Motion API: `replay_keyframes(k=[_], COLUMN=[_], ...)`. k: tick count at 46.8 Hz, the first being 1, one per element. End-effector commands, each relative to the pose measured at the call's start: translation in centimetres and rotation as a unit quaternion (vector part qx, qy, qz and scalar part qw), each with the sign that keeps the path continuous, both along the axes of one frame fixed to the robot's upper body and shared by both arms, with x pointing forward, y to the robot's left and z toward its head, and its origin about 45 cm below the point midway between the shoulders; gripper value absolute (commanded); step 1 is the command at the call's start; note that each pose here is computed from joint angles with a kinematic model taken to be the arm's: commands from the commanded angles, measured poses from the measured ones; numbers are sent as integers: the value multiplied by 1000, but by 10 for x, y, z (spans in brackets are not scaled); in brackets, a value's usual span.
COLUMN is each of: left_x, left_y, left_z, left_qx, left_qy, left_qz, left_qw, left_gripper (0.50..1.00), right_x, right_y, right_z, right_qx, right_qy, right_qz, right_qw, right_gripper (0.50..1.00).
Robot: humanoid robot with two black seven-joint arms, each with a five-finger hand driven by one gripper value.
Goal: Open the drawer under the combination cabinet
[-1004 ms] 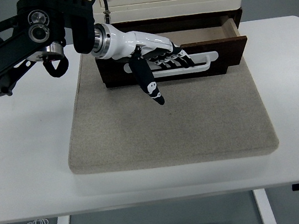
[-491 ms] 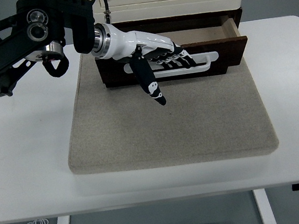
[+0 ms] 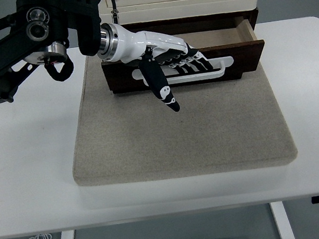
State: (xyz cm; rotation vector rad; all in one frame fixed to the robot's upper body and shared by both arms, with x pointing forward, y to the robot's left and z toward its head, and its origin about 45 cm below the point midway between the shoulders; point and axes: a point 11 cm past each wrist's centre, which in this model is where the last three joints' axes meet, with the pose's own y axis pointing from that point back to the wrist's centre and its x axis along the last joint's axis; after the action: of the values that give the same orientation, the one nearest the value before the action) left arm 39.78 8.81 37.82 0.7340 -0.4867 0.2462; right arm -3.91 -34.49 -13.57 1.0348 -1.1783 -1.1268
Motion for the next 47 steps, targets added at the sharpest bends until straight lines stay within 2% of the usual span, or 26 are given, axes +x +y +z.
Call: replay_keyframes(k=[1,26,47], left_x=[0,4,2], left_y=[0,3,2], left_z=[0,-1,-2], left_qx=[1,16,15], left_qy=[1,-16,-11], left_qz=[1,6,2], left_qw=[1000,1000,1000], left_gripper=[992,986,988], right_x=[0,0,0], right_y=[0,0,0], right_z=[0,0,0], right_qx=[0,0,0], right_qy=[0,0,0], right_qz=[0,0,0], right_qw=[1000,1000,1000], right_gripper=[928,928,928])
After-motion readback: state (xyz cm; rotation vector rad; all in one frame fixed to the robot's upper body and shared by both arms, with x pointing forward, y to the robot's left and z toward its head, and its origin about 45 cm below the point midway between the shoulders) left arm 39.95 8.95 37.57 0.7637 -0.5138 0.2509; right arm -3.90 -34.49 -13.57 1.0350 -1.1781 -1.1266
